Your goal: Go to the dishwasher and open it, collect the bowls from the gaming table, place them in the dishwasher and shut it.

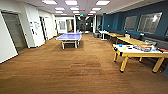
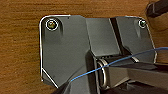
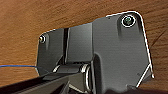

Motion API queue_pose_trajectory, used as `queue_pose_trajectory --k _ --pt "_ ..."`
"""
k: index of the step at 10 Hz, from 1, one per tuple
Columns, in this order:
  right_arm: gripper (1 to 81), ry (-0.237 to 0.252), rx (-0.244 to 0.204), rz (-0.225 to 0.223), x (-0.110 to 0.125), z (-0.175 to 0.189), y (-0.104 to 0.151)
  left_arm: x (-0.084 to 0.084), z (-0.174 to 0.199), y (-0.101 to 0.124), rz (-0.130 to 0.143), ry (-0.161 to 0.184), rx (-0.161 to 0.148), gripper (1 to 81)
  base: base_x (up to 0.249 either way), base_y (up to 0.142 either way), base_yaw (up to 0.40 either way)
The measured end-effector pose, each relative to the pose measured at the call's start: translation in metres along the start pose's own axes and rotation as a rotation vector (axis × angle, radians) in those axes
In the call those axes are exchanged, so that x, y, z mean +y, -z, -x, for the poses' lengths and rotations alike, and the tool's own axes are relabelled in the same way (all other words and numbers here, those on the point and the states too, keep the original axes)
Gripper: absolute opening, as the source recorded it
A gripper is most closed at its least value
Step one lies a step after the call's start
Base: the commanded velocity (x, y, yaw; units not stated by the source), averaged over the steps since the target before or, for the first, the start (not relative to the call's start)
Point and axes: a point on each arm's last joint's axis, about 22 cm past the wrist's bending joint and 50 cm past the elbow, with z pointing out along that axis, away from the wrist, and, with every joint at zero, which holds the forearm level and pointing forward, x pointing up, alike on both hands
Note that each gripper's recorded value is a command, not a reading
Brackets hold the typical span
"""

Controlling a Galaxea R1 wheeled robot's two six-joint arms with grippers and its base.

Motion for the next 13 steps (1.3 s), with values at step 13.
queue_pose_trajectory --k 13 --pt "81.1 -0.002 -0.003 0.0 0.0003 0.0025 0.0002 0.0028 0.0007 -0.0007 0.003 0.001 -0.002 81.1 0.239 0.0 0.0"
